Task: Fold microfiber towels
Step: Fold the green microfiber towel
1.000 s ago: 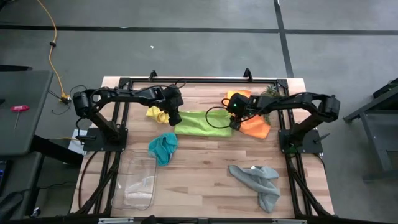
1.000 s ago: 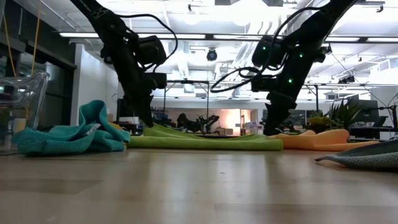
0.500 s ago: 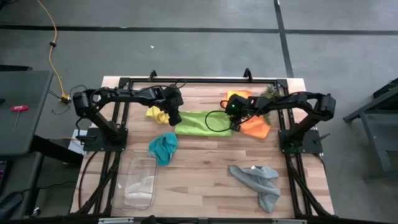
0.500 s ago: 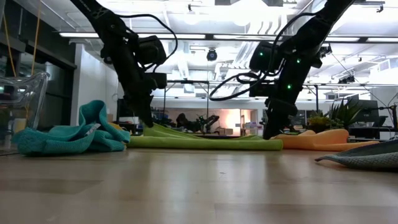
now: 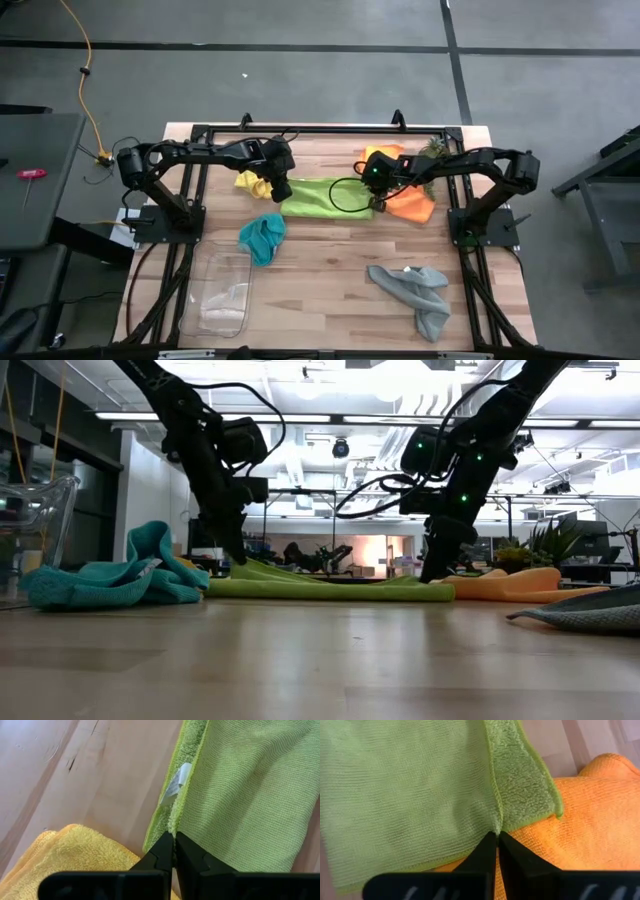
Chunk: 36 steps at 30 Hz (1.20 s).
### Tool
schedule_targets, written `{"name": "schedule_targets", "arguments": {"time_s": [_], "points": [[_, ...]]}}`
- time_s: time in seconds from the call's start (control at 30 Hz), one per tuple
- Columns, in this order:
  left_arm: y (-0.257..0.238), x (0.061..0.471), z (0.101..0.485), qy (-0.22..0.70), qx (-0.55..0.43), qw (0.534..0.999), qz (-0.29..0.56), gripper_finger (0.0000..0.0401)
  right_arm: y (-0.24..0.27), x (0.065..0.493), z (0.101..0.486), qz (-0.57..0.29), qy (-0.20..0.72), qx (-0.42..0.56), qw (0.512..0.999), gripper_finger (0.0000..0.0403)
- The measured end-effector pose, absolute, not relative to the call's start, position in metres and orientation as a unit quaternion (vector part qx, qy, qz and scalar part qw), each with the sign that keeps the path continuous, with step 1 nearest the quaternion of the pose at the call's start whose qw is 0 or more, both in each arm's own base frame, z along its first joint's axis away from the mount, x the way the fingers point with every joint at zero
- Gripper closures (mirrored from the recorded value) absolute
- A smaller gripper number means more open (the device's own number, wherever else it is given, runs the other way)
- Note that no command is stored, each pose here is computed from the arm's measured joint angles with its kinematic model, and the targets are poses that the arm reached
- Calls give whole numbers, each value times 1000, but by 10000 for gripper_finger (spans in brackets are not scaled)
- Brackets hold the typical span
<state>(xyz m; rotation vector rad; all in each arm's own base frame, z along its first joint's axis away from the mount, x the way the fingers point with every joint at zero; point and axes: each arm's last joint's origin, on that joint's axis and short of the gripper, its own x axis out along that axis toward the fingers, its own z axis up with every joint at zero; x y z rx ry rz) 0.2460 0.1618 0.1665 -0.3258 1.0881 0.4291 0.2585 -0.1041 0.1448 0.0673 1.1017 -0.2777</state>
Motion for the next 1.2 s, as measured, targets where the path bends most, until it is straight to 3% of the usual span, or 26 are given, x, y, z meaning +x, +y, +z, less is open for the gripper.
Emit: {"name": "schedule_targets", "arguments": {"time_s": [0.4, 0.67, 1.2], "points": [[152, 233, 178, 530, -195, 805, 182, 401, -98, 248, 183, -129, 466, 34, 875, 402], [146, 229, 179, 549, -206, 781, 215, 401, -103, 257, 178, -156, 442, 47, 882, 402], [163, 235, 177, 511, -171, 794, 280, 401, -107, 258, 164, -214, 467, 63, 856, 403]]}}
